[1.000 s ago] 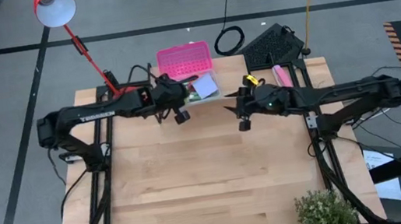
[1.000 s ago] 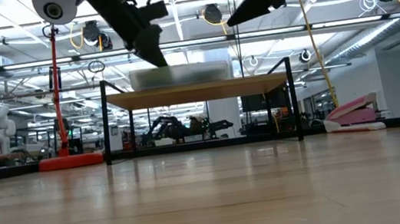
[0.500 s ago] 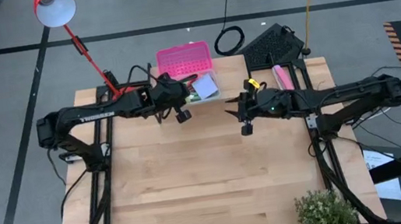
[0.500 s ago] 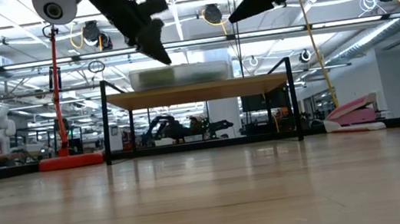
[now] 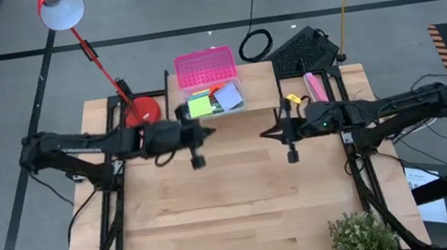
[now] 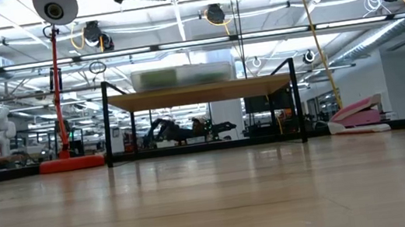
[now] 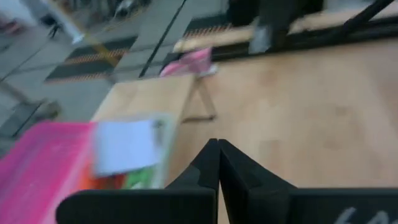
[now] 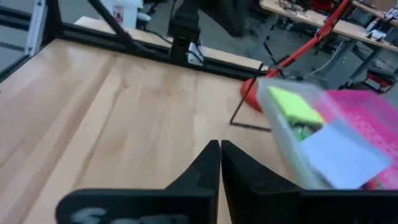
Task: Pack school essentials
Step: Return to Home Position
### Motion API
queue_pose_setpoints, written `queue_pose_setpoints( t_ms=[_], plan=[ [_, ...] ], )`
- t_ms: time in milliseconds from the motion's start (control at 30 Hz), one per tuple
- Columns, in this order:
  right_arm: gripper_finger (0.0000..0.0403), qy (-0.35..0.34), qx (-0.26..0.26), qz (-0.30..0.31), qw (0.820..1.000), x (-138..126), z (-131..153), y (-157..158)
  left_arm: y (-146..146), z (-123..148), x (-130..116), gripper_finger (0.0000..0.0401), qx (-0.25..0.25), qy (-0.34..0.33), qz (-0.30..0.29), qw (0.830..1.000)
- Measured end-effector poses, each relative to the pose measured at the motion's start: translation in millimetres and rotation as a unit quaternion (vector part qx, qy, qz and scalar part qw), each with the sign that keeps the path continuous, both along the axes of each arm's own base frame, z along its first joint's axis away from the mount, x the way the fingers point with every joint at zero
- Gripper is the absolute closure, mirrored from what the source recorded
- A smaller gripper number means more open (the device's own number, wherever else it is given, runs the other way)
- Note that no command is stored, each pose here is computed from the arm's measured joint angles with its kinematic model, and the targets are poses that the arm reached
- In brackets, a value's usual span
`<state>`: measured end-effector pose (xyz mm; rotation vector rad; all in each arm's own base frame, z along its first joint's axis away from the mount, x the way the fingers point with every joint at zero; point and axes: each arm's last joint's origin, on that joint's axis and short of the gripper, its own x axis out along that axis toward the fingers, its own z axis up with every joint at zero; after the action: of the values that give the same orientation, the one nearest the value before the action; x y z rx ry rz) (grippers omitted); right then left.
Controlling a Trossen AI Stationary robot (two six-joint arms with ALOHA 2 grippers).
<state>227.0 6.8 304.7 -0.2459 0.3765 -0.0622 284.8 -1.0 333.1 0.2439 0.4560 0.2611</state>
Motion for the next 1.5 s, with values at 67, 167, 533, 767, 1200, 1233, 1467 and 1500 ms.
queue_pose_setpoints(
  t_ms=[67, 167, 533, 767, 1200, 1233, 1467, 1500],
  plan=[
    [0.0395, 0.001, 0.004, 0.004, 1.000, -8.3, -8.1, 2.0, -11.9, -10.4, -5.8, 0.0396, -0.013, -0.024, -0.017, 0.999],
    [0.0401, 0.000, 0.007, 0.012, 1.000, -22.4, -23.5, 3.7, -26.0, -27.3, -17.8, 0.0398, -0.026, -0.055, -0.044, 0.997],
    [0.0402, -0.067, 0.030, 0.060, 0.996, -65.7, -79.4, 3.9, -31.3, -81.5, -70.8, 0.0396, -0.081, -0.149, -0.131, 0.977],
    [0.0402, -0.099, 0.043, 0.081, 0.991, -86.8, -114.1, 3.6, -22.8, -115.8, -104.6, 0.0397, -0.090, -0.162, -0.124, 0.975],
    [0.0403, -0.135, 0.029, 0.084, 0.987, -108.1, -140.5, 2.0, -15.7, -156.8, -145.2, 0.0399, -0.102, -0.215, -0.117, 0.964],
    [0.0403, -0.136, 0.028, 0.084, 0.987, -108.9, -141.2, 1.9, -15.5, -157.7, -146.7, 0.0398, -0.102, -0.220, -0.117, 0.963],
    [0.0403, -0.173, 0.020, 0.087, 0.981, -113.8, -135.0, 1.6, -14.2, -167.5, -155.4, 0.0398, -0.108, -0.217, -0.114, 0.963],
    [0.0403, -0.176, 0.020, 0.087, 0.980, -114.4, -134.5, 1.5, -14.1, -166.5, -155.8, 0.0396, -0.108, -0.221, -0.114, 0.963]
  ],
)
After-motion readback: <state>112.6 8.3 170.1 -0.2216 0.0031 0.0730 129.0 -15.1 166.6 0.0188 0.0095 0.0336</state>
